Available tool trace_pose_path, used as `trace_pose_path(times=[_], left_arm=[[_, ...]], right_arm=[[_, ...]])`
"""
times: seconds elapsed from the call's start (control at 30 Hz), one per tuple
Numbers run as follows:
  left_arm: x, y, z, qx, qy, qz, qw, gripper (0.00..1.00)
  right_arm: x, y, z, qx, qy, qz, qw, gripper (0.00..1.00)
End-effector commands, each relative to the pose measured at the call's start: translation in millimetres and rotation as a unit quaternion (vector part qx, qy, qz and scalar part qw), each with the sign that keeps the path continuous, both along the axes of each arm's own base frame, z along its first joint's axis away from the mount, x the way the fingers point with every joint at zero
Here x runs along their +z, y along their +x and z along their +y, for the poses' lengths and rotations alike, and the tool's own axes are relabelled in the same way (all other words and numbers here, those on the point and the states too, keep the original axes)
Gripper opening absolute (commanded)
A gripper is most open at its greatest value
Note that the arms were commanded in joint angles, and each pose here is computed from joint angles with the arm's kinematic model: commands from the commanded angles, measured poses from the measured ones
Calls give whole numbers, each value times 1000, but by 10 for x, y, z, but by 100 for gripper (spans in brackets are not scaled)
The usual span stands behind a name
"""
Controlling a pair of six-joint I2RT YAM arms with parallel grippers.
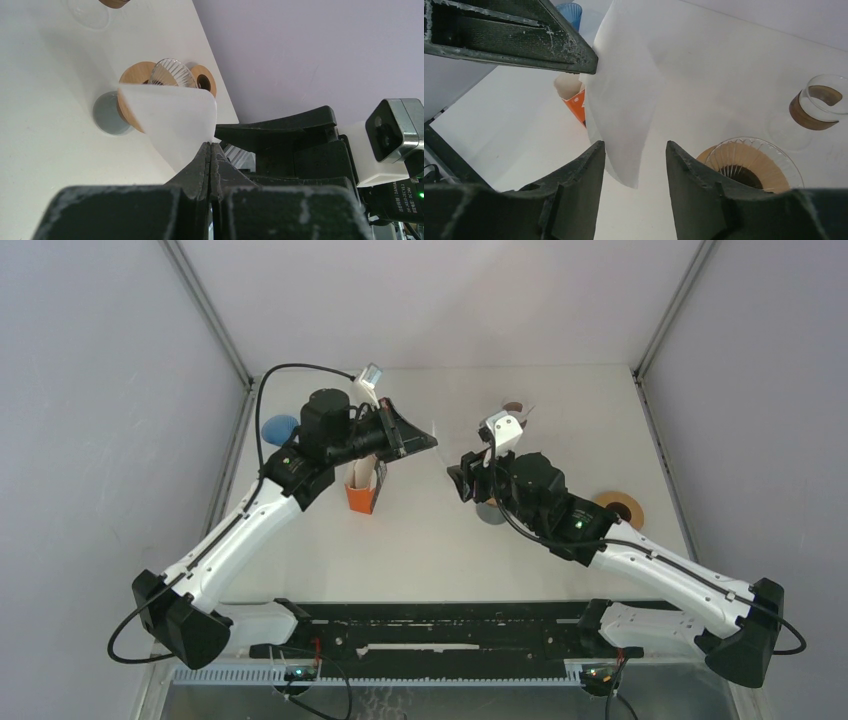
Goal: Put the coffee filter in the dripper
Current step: Pass from the left arm to the right
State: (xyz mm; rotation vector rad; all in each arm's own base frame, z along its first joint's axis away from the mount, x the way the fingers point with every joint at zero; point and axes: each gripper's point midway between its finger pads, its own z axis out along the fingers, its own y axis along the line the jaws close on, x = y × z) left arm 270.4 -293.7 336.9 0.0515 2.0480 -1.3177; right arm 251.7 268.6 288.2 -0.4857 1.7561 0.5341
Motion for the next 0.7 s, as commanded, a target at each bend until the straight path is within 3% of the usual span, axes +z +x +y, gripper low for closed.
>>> trace_pose_path(times=[0.0, 0.13, 0.67], left_arm=[[294, -33, -1, 4, -26, -30, 999, 0], [296, -36, -8, 6, -28, -26, 999, 0], [200, 4, 20, 59, -53, 21, 997, 0]], right_arm=[[323, 10, -39, -17, 33, -26, 999, 54], [309, 0, -37, -19, 32, -24, 999, 50], [184, 25, 34, -32, 9, -23, 999, 54]])
